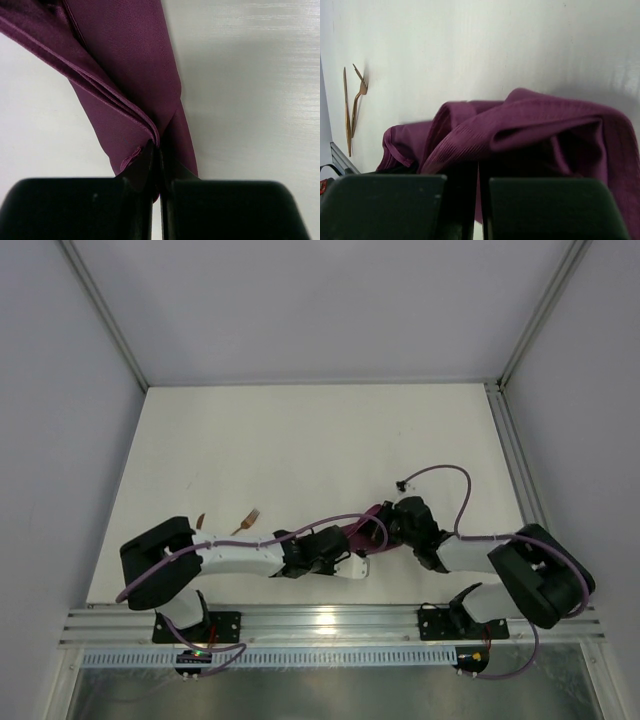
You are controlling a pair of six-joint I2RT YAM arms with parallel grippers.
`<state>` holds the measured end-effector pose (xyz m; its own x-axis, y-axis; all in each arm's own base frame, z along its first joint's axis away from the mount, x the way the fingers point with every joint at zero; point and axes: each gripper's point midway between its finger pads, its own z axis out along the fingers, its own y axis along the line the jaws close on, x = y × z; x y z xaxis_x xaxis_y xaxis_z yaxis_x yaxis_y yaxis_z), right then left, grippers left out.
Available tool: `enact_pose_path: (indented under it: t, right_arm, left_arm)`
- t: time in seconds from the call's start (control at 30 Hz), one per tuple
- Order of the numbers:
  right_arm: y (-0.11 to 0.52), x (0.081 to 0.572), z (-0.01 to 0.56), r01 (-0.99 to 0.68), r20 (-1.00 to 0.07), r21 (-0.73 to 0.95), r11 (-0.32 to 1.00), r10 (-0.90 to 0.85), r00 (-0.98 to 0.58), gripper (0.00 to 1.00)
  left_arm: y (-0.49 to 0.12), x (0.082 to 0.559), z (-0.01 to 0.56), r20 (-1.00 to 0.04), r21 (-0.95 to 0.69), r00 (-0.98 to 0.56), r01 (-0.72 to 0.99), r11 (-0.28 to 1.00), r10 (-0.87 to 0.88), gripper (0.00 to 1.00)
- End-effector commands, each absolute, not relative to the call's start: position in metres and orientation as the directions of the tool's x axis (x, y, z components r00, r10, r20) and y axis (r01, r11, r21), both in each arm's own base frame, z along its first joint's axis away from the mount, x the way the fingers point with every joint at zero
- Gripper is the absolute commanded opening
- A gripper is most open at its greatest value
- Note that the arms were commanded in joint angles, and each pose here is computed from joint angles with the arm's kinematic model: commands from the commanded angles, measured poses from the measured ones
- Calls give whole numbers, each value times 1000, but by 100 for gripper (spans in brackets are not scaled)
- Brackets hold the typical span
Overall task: Fold the napkin into a case and place the utensils inside
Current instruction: Fold the 2/3-rectangle-folded napkin at the center of the board.
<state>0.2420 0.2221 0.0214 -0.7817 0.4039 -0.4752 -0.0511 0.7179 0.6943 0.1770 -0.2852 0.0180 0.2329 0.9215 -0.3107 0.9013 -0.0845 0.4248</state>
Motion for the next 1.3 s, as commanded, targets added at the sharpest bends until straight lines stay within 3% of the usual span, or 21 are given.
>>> enact_pose_path:
  t: [0.0,0.27,0.47,0.6,0.77,0.87,0.97,1.27]
  right_arm:
    - [205,239,33,-63,-536,622,780,366,-761,5]
    - [175,213,101,-132,-634,578,805,341,-694,13]
    - [194,255,154,-300,-761,470,830,208,-615,17]
    - [219,305,151,-420,-786,378,825,46,-617,17]
    - [225,320,87,-445,-690,316,838,-119,-714,15]
    - [223,312,67,-466,-651,297,834,-180,-738,7]
    - [219,293,58,-473,-626,322,820,-191,-756,3]
    - [195,245,53,-429,-598,350,833,-154,-786,3]
  left_arm:
    - [-289,176,14,-327,422,229,904,-76,917,0]
    - [-289,175,15,-336,417,225,906,-70,915,0]
    - [-289,178,19,-328,433,231,898,-71,916,0]
    - [-290,181,24,-329,445,231,893,-65,916,0]
    - [-291,184,28,-333,461,225,886,-50,916,0]
    - [-293,185,31,-347,464,221,885,-38,912,0]
    - [-294,186,34,-354,464,214,885,-28,911,0]
    - [-292,195,34,-381,434,142,900,42,914,0]
